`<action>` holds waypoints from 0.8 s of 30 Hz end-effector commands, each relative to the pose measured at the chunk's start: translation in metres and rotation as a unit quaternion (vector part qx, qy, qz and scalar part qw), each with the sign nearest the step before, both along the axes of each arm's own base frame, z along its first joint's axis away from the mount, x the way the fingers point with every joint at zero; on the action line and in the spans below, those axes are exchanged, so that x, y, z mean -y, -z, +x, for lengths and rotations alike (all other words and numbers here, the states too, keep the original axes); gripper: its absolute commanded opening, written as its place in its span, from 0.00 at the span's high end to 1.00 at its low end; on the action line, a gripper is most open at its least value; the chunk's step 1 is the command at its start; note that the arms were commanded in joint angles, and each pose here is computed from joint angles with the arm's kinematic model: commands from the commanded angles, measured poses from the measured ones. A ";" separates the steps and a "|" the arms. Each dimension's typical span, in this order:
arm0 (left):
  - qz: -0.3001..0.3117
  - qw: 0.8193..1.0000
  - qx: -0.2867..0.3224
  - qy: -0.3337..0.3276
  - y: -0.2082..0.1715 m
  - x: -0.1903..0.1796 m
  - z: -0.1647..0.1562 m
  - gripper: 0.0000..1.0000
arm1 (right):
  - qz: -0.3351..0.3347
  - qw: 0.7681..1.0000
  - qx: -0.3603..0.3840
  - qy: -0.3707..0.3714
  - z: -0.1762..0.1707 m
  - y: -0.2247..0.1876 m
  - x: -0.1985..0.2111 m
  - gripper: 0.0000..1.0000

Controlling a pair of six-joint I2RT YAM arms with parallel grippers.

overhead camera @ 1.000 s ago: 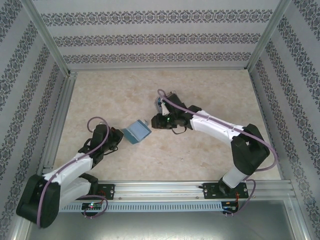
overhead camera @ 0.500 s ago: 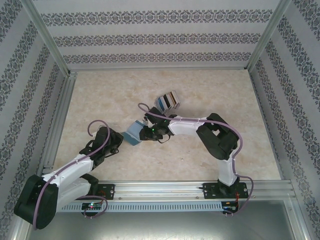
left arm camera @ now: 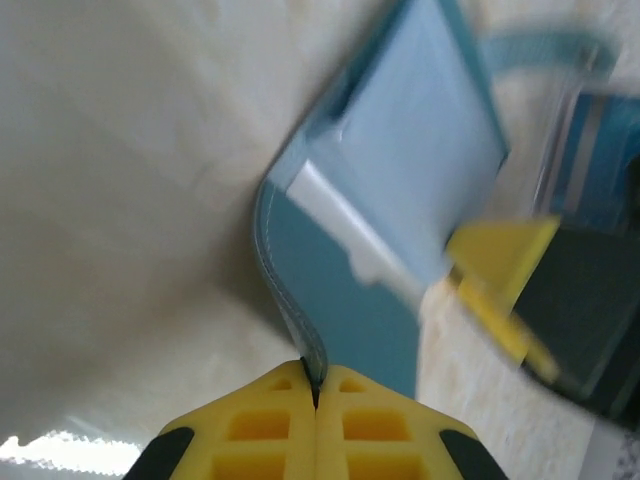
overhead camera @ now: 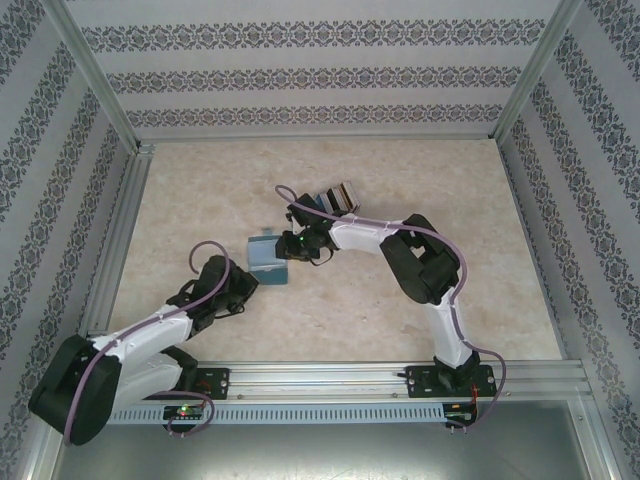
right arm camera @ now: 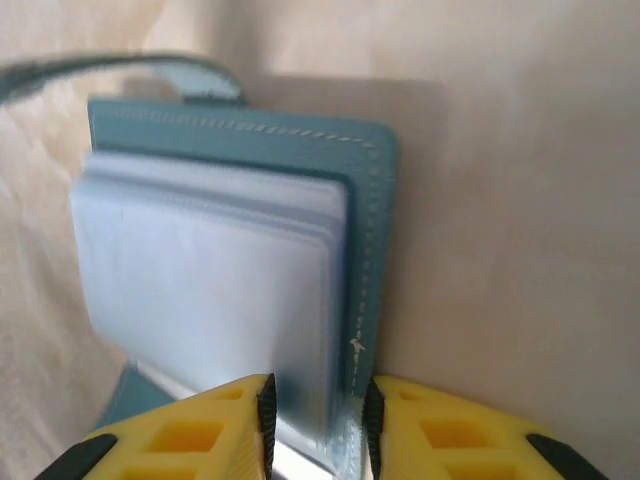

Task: Put the credit cards into the card holder
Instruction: Rotate the card holder at the center of the table.

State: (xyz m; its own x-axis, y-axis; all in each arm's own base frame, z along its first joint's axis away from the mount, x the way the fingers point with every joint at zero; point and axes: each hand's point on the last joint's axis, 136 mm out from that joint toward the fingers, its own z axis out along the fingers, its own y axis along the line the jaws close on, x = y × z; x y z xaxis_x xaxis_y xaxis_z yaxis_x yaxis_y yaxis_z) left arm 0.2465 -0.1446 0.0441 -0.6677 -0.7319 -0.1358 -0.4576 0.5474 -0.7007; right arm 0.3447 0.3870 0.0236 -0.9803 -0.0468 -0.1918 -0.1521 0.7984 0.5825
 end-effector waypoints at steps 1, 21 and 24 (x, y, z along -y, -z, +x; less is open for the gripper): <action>-0.026 0.998 -0.001 0.054 -0.009 0.029 -0.009 0.87 | -0.005 1.000 0.024 -0.007 0.023 0.005 -0.002 0.67; 0.047 0.993 0.024 0.103 -0.091 0.015 -0.001 0.66 | -0.035 0.998 0.033 -0.037 0.032 -0.007 0.012 0.67; 0.040 0.995 0.008 0.095 -0.089 0.007 0.005 0.69 | -0.037 0.998 0.037 -0.040 0.032 -0.012 0.013 0.67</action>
